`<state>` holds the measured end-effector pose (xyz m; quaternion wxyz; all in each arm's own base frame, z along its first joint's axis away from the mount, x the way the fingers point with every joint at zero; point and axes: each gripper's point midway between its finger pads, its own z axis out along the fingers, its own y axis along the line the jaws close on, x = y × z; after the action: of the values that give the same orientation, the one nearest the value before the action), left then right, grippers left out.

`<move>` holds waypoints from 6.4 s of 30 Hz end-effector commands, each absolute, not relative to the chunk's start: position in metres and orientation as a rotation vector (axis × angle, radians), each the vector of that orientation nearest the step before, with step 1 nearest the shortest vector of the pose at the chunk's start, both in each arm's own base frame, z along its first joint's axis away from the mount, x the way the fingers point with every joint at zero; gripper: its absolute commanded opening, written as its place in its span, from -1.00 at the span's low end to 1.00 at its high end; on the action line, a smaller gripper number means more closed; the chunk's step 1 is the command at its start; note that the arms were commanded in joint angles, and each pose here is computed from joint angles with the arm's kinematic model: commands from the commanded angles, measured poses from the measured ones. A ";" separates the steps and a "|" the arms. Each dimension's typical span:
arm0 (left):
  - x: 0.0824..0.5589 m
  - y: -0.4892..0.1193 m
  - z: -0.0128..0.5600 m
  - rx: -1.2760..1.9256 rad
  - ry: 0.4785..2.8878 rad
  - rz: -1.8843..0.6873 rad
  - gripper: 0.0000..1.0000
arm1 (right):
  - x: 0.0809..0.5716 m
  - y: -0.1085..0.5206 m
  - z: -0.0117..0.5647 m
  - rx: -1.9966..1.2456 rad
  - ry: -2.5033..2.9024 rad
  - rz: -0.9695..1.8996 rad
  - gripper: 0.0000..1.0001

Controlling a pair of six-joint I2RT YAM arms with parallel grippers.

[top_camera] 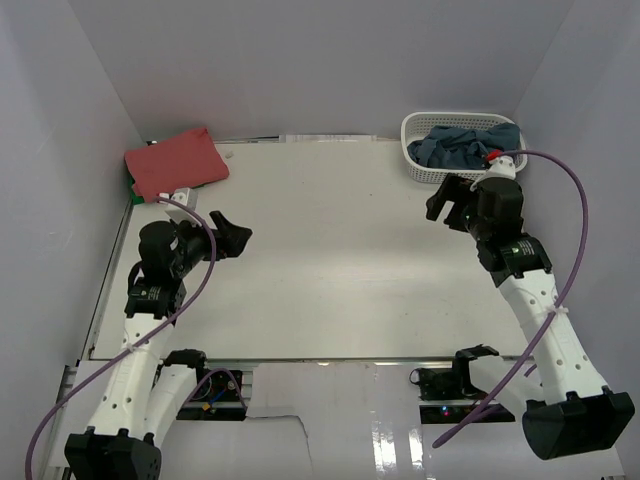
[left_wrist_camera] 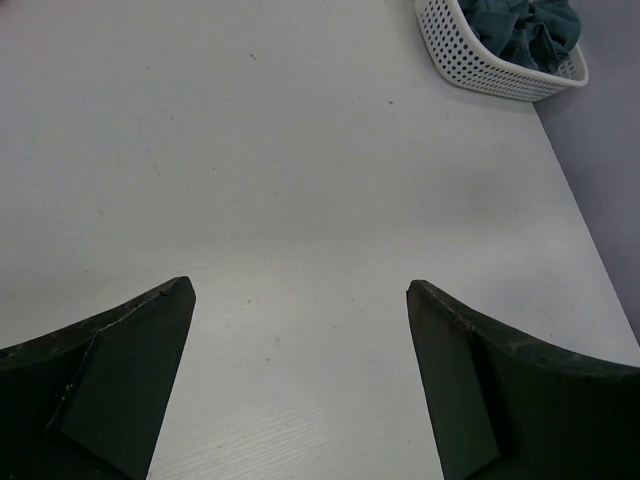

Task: Fold and stack the t-shirts
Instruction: Grab crumpled tshirt from bin with the right arm, then move the tshirt to the center of the board

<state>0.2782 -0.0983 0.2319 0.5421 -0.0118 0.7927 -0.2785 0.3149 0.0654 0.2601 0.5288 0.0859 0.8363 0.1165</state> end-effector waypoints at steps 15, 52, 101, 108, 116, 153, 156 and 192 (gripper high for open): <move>0.289 -0.103 0.247 -0.015 1.788 -0.677 0.96 | 0.374 0.066 0.235 0.199 2.043 0.177 0.80; 0.286 -0.105 0.247 0.005 1.793 -0.652 0.96 | 0.583 0.042 0.170 0.389 2.200 0.243 0.76; 0.287 -0.105 0.245 0.011 1.801 -0.650 0.96 | 0.460 0.126 0.540 -0.135 1.411 0.671 -0.85; 0.288 -0.106 0.246 0.015 1.802 -0.658 0.96 | 0.357 0.142 0.607 -0.212 1.302 0.856 -0.85; 0.285 -0.108 0.249 0.025 1.792 -0.666 0.96 | 0.276 0.144 0.658 -0.294 1.202 0.895 -0.85; 0.278 -0.121 0.261 0.109 1.744 -0.735 0.96 | 0.375 0.073 0.337 0.122 1.961 0.367 -0.85; 0.277 -0.120 0.261 0.108 1.741 -0.732 0.96 | 0.379 0.122 0.324 -0.020 2.003 0.635 -0.85; 0.275 -0.120 0.262 0.109 1.740 -0.733 0.96 | 0.319 0.205 0.273 -0.544 2.149 0.325 0.84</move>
<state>0.2765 -0.1172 0.2532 0.5763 0.0348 0.7553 -0.3103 0.3346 0.2235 0.2696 0.4259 -0.2170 0.8636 0.1603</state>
